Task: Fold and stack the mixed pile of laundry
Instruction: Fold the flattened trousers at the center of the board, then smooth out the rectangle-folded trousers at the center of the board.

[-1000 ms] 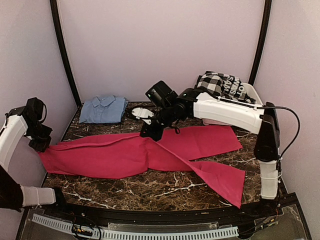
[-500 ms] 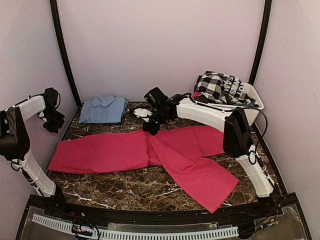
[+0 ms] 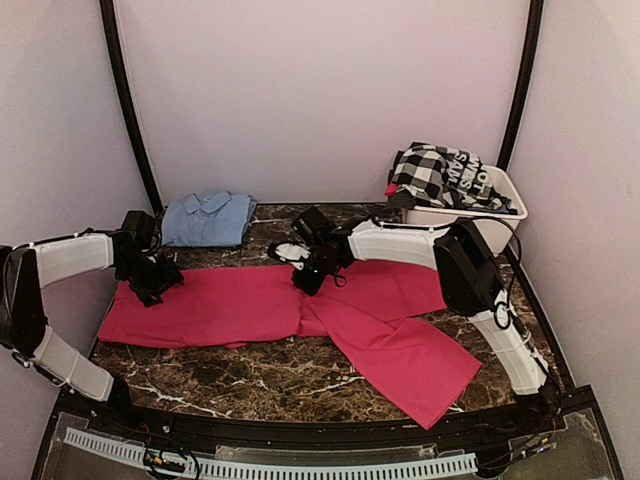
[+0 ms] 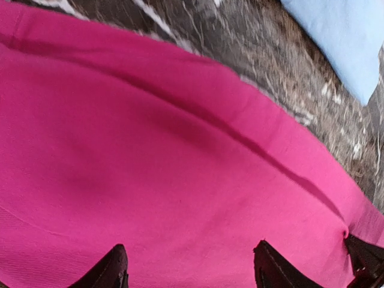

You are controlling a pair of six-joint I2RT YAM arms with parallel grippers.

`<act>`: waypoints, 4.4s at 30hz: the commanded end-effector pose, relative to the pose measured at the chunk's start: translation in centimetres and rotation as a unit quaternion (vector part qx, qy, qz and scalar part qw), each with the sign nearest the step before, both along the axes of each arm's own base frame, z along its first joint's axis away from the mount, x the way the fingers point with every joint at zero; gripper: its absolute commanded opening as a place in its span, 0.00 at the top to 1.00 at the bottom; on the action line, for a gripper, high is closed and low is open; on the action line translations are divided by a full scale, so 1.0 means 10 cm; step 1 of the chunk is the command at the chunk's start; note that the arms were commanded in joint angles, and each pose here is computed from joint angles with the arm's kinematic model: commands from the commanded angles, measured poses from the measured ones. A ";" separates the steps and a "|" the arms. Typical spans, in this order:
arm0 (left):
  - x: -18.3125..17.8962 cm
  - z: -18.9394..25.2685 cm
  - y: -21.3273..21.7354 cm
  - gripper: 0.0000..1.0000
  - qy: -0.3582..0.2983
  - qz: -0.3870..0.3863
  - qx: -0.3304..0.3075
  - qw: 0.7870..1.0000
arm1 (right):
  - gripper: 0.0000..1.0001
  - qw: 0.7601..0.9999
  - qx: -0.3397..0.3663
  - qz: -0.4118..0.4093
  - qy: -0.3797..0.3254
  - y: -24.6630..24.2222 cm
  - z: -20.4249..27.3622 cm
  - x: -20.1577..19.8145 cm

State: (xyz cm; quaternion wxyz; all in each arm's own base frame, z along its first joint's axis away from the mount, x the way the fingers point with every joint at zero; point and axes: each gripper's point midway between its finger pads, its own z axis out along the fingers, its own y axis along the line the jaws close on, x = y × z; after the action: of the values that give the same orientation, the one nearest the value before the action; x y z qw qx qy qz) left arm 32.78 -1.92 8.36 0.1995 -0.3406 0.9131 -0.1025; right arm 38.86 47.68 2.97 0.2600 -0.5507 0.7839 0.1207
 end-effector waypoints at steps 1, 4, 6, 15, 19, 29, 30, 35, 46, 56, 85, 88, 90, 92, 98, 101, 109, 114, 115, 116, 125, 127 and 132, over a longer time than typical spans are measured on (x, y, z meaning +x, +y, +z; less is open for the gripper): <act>-0.07 -0.19 -0.16 0.30 0.013 -0.042 -0.008 0.999 | 1.00 0.995 -0.021 -0.036 0.091 -0.30 -0.18 -0.44; -0.07 -0.36 -0.15 0.30 0.040 -0.055 0.003 0.998 | 1.00 0.991 -0.014 -0.043 0.128 -0.37 -0.21 -0.73; -0.01 -0.45 -0.14 0.31 0.053 -0.061 0.009 0.997 | 1.00 0.988 -0.009 -0.044 0.151 -0.38 -0.19 -0.92; 0.67 -0.66 -0.15 0.33 0.060 -0.092 0.013 0.994 | 1.00 0.977 0.038 -0.043 0.204 -0.15 0.14 -1.43; 0.96 -0.46 -0.07 0.36 0.029 -0.094 0.027 0.995 | 1.00 0.980 0.054 -0.064 0.180 -0.24 0.47 -1.19; 0.84 0.48 -0.35 0.33 -0.109 -0.143 0.030 0.983 | 1.00 0.977 0.104 -0.086 0.164 -0.27 0.68 -0.51; 0.83 0.55 -0.45 0.32 -0.121 -0.156 0.031 0.980 | 1.00 0.976 0.109 -0.089 0.165 -0.26 0.67 -0.43; 0.66 0.37 -0.59 0.31 -0.085 -0.150 0.020 0.985 | 1.00 0.976 0.103 -0.089 0.169 -0.15 0.55 -0.22; 0.74 -0.58 -0.25 0.34 0.049 -0.079 0.064 0.994 | 0.66 0.971 0.060 -0.164 0.162 -0.46 0.50 -0.15; 0.72 -0.71 0.68 0.46 0.081 0.031 0.055 0.995 | 0.33 0.952 0.151 -0.214 0.161 -1.38 1.42 -0.72; 0.23 0.56 -1.98 0.30 -0.126 -0.323 -0.032 0.938 | 0.55 0.964 -0.062 0.048 0.254 -1.66 0.67 -4.12; 0.24 0.55 -2.00 0.30 -0.123 -0.326 -0.033 0.937 | 0.56 0.960 -0.078 0.069 0.259 -1.74 0.56 -4.30; 0.23 0.52 -1.99 0.30 -0.119 -0.328 -0.030 0.937 | 0.56 0.960 -0.088 0.075 0.254 -1.78 0.48 -4.33; 0.22 0.49 -1.98 0.30 -0.116 -0.327 -0.028 0.938 | 0.57 0.962 -0.098 0.075 0.245 -1.76 0.40 -4.31; 0.24 0.53 -1.95 0.30 -0.121 -0.324 -0.019 0.938 | 0.60 0.969 -0.142 0.061 0.193 -1.68 0.16 -4.18; 0.25 0.54 -1.93 0.30 -0.122 -0.324 -0.012 0.938 | 0.61 0.967 -0.158 0.059 0.189 -1.68 0.06 -4.16; 0.25 0.53 -1.93 0.30 -0.121 -0.323 -0.011 0.939 | 0.68 0.966 -0.200 0.036 0.162 -1.68 -0.19 -4.05; 0.26 0.52 -1.90 0.30 -0.120 -0.325 -0.002 0.938 | 0.92 0.969 -0.217 0.007 0.121 -1.73 -0.11 -3.91; 0.26 0.51 -1.90 0.30 -0.120 -0.326 -0.002 0.938 | 0.99 0.972 -0.209 0.001 0.110 -1.70 -0.02 -3.86; 0.26 0.51 -1.91 0.30 -0.120 -0.328 -0.002 0.937 | 1.00 0.975 -0.200 -0.008 0.098 -1.69 0.09 -3.80; 0.32 0.52 -1.91 0.30 -0.124 -0.329 -0.001 0.936 | 1.00 0.978 -0.100 -0.181 0.032 -1.97 1.02 -2.70; 0.34 0.54 -1.89 0.30 -0.127 -0.327 0.001 0.936 | 1.00 0.969 -0.073 -0.234 0.019 -2.11 1.18 -2.38; 0.42 0.53 -1.77 0.29 -0.126 -0.311 0.004 0.942 | 1.00 0.930 -0.017 -0.367 -0.016 -2.59 1.53 -1.59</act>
State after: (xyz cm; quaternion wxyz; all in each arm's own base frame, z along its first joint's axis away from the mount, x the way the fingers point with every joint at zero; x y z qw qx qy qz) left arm 35.76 -20.65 12.61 0.2562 -0.0151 0.9446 -0.2045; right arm 17.88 25.69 15.73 0.2369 -0.3189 0.9172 0.0318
